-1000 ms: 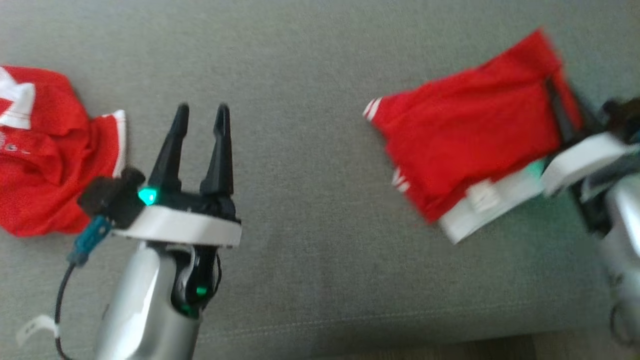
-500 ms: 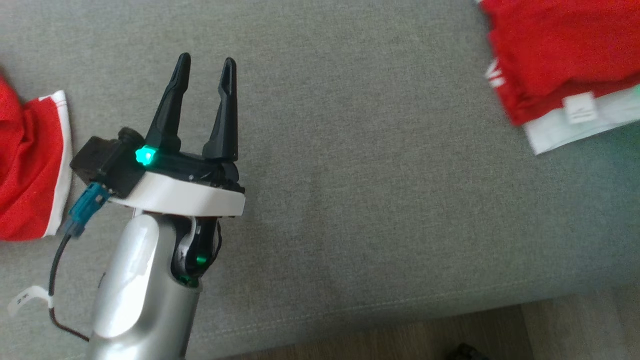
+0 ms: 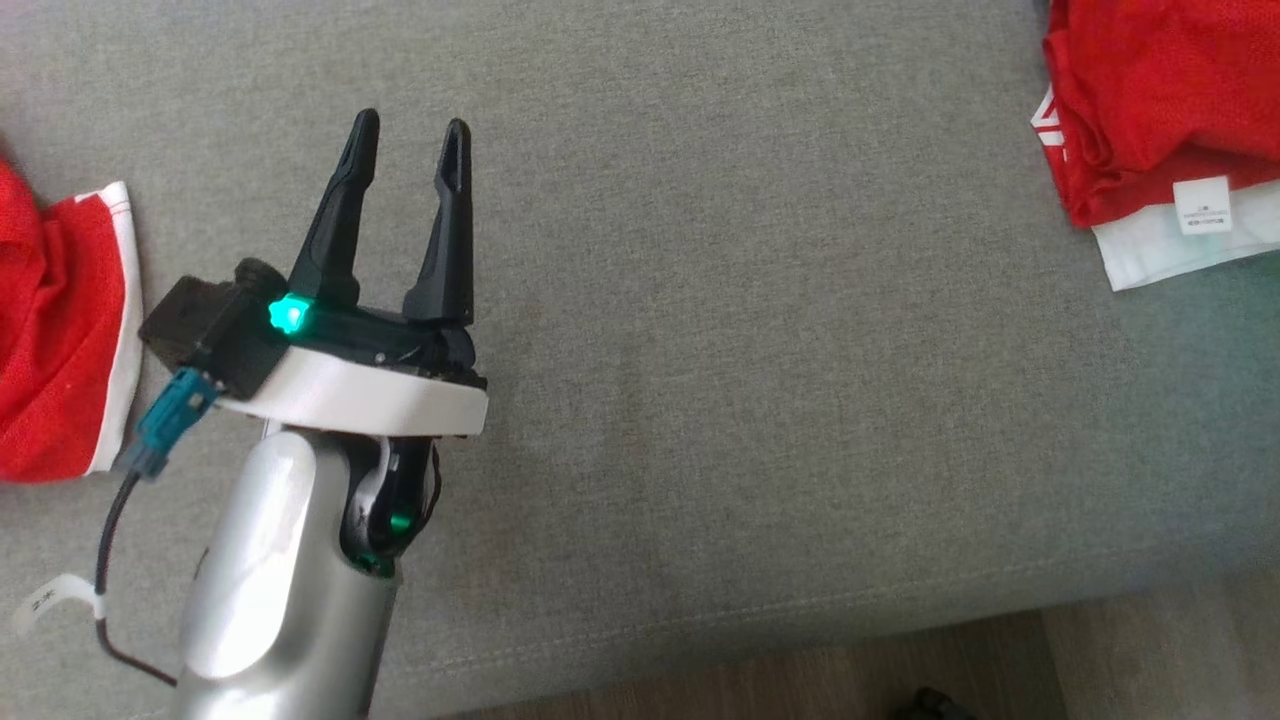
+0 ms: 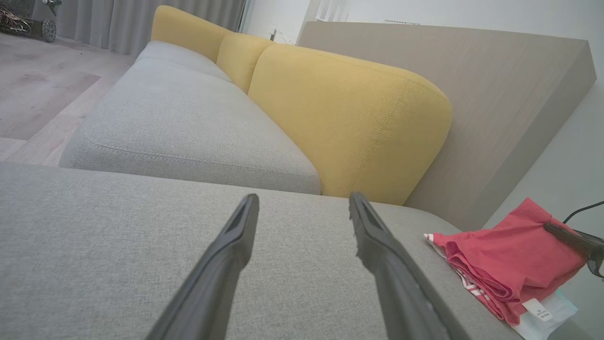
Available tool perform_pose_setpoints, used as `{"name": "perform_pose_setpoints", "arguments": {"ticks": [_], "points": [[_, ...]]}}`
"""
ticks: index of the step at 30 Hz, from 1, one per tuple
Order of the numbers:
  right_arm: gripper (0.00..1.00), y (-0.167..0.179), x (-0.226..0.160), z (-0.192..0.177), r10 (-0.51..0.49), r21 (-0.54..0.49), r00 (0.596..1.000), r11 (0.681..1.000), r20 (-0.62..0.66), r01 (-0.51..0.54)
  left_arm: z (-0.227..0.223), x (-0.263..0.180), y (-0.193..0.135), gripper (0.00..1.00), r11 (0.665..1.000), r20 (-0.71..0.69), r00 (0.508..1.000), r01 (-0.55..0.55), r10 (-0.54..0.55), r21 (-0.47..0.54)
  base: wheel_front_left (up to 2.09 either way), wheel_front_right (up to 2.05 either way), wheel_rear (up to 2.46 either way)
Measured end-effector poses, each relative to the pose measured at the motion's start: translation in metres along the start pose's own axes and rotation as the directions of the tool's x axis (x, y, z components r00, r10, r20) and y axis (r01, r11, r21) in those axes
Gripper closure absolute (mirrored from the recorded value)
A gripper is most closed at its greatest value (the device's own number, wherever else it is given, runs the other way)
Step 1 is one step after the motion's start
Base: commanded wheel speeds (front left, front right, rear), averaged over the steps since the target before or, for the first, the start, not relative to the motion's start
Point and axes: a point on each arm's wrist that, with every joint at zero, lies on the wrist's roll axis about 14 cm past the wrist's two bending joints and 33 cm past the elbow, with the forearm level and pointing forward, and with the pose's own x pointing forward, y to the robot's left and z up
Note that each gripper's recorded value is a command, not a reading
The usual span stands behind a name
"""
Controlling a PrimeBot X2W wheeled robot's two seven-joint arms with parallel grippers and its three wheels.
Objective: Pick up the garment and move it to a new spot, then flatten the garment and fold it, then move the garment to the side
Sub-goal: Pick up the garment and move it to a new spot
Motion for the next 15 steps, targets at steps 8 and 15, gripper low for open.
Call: {"name": "perform_pose_setpoints", "arguments": {"ticks": [8, 15], "points": [[0.0, 0.01, -0.004, 0.013, 0.018, 0.023, 0.998, 1.0, 0.056, -0.019, 0.008, -0.003, -0.003, 0.0, 1.0, 0.011, 1.0, 0.0, -0.001, 0.01, 0.0, 0.0, 0.0], [0.0, 0.032, -0.013, 0.058, 0.068, 0.065, 0.979, 0.995, 0.194, -0.082, 0.023, -0.013, -0.007, 0.0, 1.0, 0.034, 0.999, -0.009, 0.008, 0.006, 0.0, 0.0, 0.0]]}}
